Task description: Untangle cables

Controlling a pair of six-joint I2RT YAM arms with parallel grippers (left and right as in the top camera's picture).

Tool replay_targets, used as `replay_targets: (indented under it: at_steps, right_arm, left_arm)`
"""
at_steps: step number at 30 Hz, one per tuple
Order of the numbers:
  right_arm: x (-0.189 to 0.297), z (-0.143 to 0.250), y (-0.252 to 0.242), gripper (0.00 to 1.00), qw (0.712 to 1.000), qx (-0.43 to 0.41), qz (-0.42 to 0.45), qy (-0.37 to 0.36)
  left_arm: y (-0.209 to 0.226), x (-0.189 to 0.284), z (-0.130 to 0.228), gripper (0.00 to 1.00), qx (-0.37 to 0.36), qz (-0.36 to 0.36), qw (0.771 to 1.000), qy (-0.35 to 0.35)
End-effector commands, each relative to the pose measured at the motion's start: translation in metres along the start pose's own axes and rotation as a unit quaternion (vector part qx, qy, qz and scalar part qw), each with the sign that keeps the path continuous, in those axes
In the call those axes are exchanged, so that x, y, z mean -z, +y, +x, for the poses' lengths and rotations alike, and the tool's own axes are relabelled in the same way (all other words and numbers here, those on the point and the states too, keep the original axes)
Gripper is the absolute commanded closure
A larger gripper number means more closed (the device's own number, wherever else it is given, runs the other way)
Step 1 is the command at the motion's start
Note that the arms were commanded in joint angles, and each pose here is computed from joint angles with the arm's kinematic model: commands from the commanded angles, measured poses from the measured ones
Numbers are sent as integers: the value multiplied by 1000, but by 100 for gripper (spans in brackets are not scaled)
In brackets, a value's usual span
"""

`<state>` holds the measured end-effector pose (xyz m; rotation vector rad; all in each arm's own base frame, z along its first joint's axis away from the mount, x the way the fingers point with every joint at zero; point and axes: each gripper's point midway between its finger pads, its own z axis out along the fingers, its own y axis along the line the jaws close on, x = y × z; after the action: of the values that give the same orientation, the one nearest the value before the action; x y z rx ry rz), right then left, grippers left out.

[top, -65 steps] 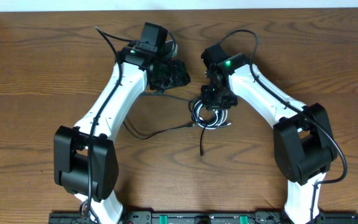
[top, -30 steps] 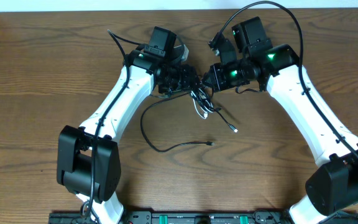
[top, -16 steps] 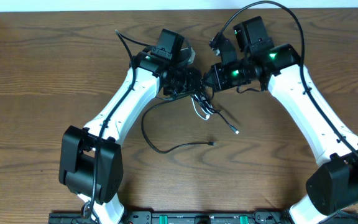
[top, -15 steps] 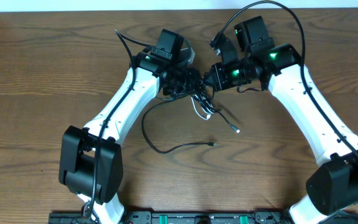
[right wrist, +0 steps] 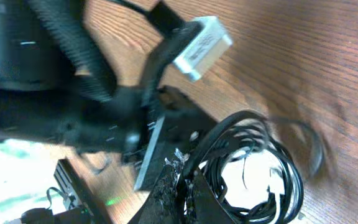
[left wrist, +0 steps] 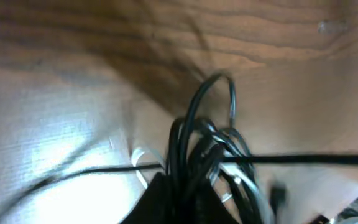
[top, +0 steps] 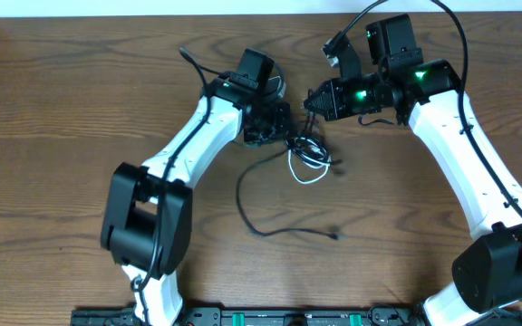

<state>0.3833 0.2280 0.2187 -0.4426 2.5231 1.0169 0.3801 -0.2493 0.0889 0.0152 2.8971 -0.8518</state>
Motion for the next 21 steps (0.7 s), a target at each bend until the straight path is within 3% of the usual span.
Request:
replay_targets:
  at_steps: [1, 7, 15, 19, 21]
  right_arm:
    - [25, -14, 15, 99, 999, 5, -20, -35]
    - [71, -38, -4, 99, 994, -30, -4, -104]
    - [169, -69, 30, 99, 969, 32, -35, -241]
    - [183, -66, 33, 99, 965, 33, -8, -259]
    - [177, -60, 23, 94, 969, 11, 17, -247]
  left_arm:
    - [10, -15, 2, 92, 11, -10, 1000, 10]
    - [9, -16, -1, 93, 6, -8, 1000, 5]
    - [10, -16, -1, 93, 6, -10, 1000, 4]
    - [10, -15, -1, 93, -14, -9, 1000, 3]
    - [6, -10, -5, 92, -32, -5, 999, -4]
